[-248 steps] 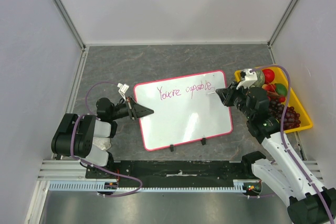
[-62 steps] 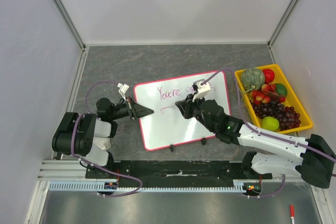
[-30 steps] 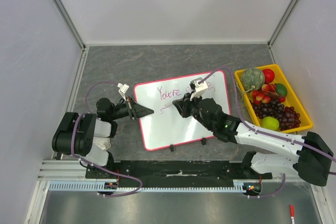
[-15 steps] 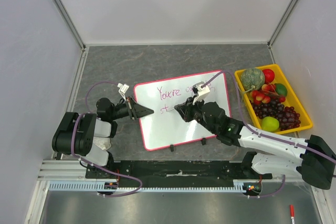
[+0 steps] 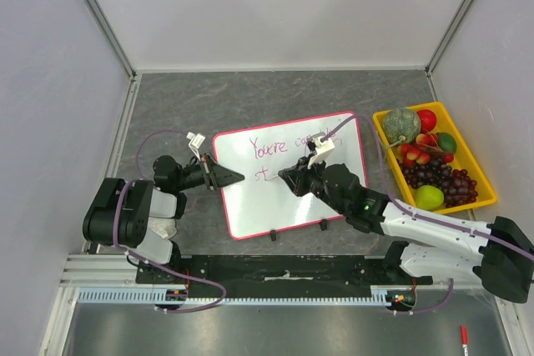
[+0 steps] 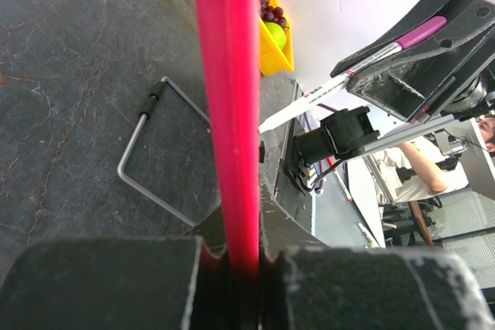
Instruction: Write a sentence on the whiteboard
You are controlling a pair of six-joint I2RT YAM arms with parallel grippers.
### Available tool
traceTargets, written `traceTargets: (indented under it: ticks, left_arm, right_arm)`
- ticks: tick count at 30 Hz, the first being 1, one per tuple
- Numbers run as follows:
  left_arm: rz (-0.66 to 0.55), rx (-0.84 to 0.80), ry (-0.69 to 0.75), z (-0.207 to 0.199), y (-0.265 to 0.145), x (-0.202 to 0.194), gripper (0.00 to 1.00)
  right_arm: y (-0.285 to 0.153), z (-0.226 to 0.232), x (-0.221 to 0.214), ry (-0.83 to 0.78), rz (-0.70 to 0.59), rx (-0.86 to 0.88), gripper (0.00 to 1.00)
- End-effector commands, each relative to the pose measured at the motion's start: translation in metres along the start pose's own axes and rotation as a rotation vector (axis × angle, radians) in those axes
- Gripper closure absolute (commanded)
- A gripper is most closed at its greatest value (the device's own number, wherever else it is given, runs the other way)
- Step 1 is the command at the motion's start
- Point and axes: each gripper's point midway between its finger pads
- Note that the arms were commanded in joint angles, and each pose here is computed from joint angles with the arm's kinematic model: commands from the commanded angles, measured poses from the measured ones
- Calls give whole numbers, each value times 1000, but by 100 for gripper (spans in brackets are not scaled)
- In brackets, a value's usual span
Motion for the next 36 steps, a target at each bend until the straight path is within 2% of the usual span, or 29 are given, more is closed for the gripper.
traceTargets:
  ticks: [1, 20, 27, 36]
  left_arm:
    - [10, -3, 64, 4, -1, -4, 98]
    - [10, -2, 60, 5, -1, -4, 98]
    - [13, -3, 57, 5, 0, -5, 98]
    - [13, -4, 59, 5, -1, -5, 98]
  right_arm:
    - [-5, -17, -7, -44, 34, -74, 100]
    - [-7, -11, 53, -32, -106, -80, 100]
    - [1, -9, 52, -34, -96, -77, 100]
    - [2, -20, 28, -44, -42, -112, 100]
Point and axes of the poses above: each gripper's point midway between its finger pads, its own y axis out along the fingers, its own z axis along the line the jaws close on, x = y × z, and after that the axes turned 13 degrees about -y, right-handed
